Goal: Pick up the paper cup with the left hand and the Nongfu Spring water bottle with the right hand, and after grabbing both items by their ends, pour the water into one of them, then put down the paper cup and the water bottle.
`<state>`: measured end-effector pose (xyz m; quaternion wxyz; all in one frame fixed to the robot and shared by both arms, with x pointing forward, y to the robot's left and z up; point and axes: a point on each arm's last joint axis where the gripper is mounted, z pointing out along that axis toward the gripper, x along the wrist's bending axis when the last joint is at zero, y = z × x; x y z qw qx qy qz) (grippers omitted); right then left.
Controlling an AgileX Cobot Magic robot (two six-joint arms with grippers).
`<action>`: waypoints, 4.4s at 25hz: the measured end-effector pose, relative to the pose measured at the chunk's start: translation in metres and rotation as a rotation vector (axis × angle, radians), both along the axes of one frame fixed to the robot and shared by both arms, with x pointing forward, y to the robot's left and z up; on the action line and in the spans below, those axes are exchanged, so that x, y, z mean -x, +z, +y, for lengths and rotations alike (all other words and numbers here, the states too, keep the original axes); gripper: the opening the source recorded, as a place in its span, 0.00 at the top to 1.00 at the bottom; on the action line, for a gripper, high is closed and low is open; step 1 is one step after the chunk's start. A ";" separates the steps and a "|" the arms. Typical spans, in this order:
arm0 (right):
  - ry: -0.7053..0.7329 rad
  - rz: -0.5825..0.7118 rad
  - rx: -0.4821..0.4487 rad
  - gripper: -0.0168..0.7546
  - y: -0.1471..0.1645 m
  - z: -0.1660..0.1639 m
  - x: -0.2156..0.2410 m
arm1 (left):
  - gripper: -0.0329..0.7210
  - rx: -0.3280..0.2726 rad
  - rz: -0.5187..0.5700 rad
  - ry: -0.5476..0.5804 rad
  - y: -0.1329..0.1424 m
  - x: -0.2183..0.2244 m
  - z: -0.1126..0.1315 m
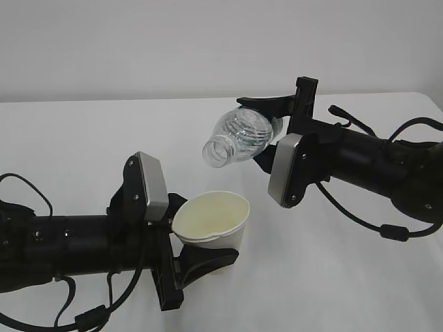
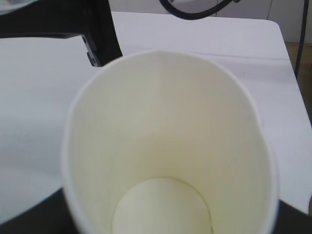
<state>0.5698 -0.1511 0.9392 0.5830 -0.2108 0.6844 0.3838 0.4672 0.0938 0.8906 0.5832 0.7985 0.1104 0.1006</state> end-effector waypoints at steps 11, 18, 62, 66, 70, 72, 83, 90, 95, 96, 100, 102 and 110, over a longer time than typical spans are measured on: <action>0.001 -0.042 0.035 0.39 0.000 0.000 0.000 | 0.36 0.004 -0.008 0.025 0.001 -0.002 0.001; 0.002 -0.068 0.056 0.39 0.000 0.000 0.000 | 0.36 0.004 -0.009 0.027 0.001 -0.002 0.001; 0.006 -0.165 0.137 0.39 0.000 0.000 0.000 | 0.38 -0.011 -0.019 -0.029 0.000 0.002 0.000; 0.006 -0.173 0.142 0.39 0.000 0.000 0.000 | 0.38 -0.012 -0.019 -0.031 0.000 0.002 0.000; 0.006 -0.180 0.148 0.39 0.000 0.000 0.000 | 0.38 -0.012 -0.019 -0.031 0.000 0.002 0.000; 0.006 -0.181 0.150 0.39 0.000 0.000 0.000 | 0.38 -0.012 -0.019 -0.031 0.000 0.002 0.000; 0.007 -0.202 0.167 0.39 0.000 0.000 0.000 | 0.39 -0.006 -0.015 -0.010 0.000 0.000 0.000; 0.007 -0.202 0.167 0.39 0.000 0.000 0.000 | 0.39 -0.007 -0.017 -0.011 0.000 0.000 0.000; 0.007 -0.202 0.167 0.39 0.000 0.000 0.000 | 0.39 -0.007 -0.017 -0.011 0.000 0.000 0.000; 0.007 -0.202 0.167 0.39 0.000 0.000 0.000 | 0.39 -0.007 -0.017 -0.011 0.000 0.000 0.000; 0.007 -0.202 0.167 0.39 0.000 0.000 0.000 | 0.39 -0.007 -0.017 -0.011 0.000 0.000 0.000; 0.007 -0.202 0.167 0.39 0.000 0.000 0.000 | 0.39 -0.007 -0.017 -0.011 0.000 0.000 0.000; 0.007 -0.205 0.168 0.39 0.001 0.000 0.000 | 0.39 -0.007 -0.017 -0.011 0.000 0.000 0.000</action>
